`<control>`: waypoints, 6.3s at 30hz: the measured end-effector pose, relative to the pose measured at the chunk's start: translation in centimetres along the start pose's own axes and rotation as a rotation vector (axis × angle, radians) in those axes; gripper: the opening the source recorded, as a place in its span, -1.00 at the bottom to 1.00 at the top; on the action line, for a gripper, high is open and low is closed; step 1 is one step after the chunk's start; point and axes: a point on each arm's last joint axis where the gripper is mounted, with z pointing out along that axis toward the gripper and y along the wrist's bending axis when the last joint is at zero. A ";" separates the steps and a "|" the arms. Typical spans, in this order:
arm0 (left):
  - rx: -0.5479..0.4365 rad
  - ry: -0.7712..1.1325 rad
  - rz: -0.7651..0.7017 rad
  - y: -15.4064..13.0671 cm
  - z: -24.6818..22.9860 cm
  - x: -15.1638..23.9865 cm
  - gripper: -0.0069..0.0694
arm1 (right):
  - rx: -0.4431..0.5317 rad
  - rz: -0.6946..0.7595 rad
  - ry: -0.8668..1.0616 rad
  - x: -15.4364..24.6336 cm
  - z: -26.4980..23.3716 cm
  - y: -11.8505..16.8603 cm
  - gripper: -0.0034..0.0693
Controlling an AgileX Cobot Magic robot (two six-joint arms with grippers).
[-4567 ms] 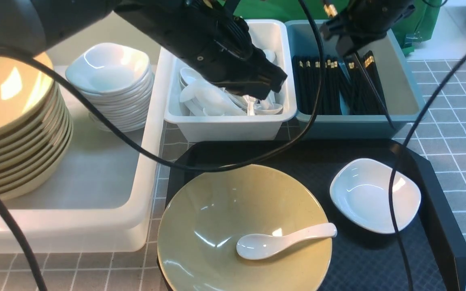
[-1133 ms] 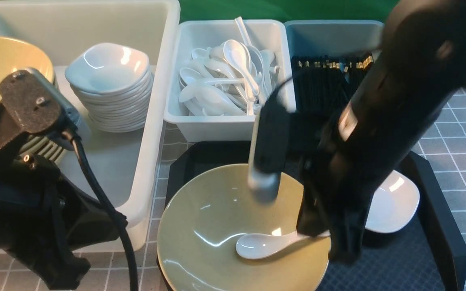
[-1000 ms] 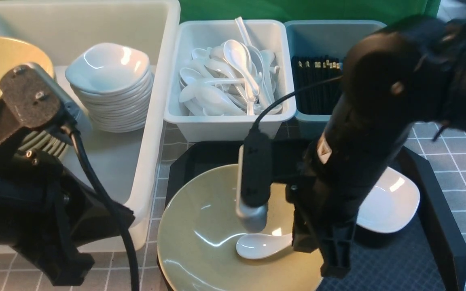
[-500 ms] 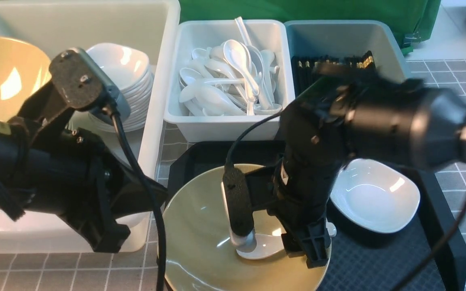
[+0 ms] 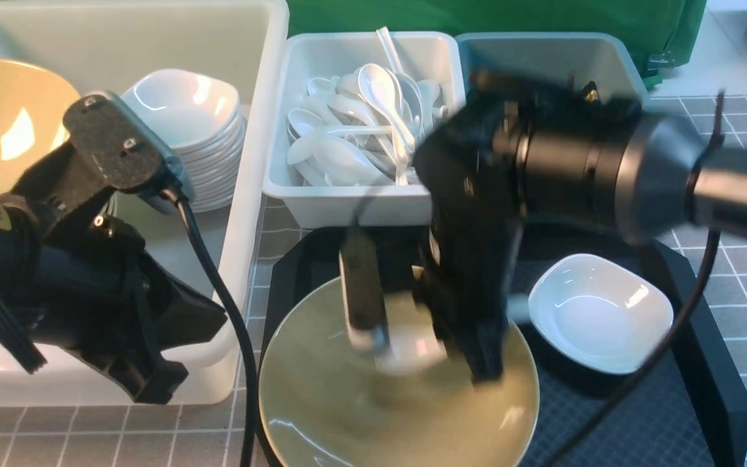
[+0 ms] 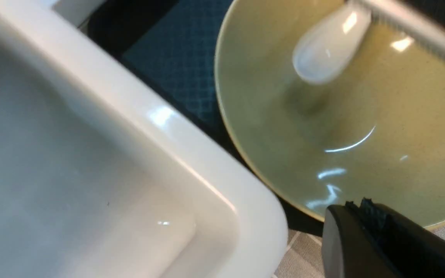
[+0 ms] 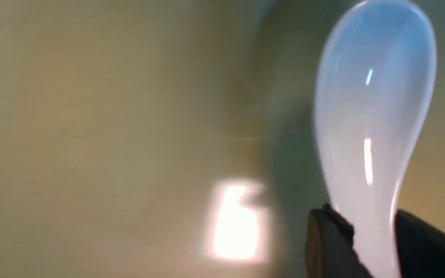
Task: On grey table put chopsticks spoon bowls plates into blue grey white boxes.
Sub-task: 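Reach down and grasp the white spoon resting in the bowl with the right gripper, then place the white spoon into the bin of spoons with the right gripper, then grasp the large bowl on the tray by its rim, then place the tan bowl onto the bowl stack in the left bin with the left gripper, then grasp the small white bowl on the black tray by its rim with the left gripper, then place the white bowl into the white bin with the other dishes with the left gripper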
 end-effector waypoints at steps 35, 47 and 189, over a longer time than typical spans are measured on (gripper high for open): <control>0.054 -0.012 -0.170 3.3 2.0 -7.7 -0.31 | 0.377 0.900 -0.364 4.7 -9.3 -14.6 0.50; 0.011 0.293 0.114 0.6 12.9 -12.9 0.41 | 0.274 0.877 -0.336 7.8 -14.0 -8.6 -0.41; -0.374 -0.237 -0.281 9.5 -2.8 -19.4 -0.81 | 0.061 0.683 -0.638 11.5 -15.0 10.2 -0.79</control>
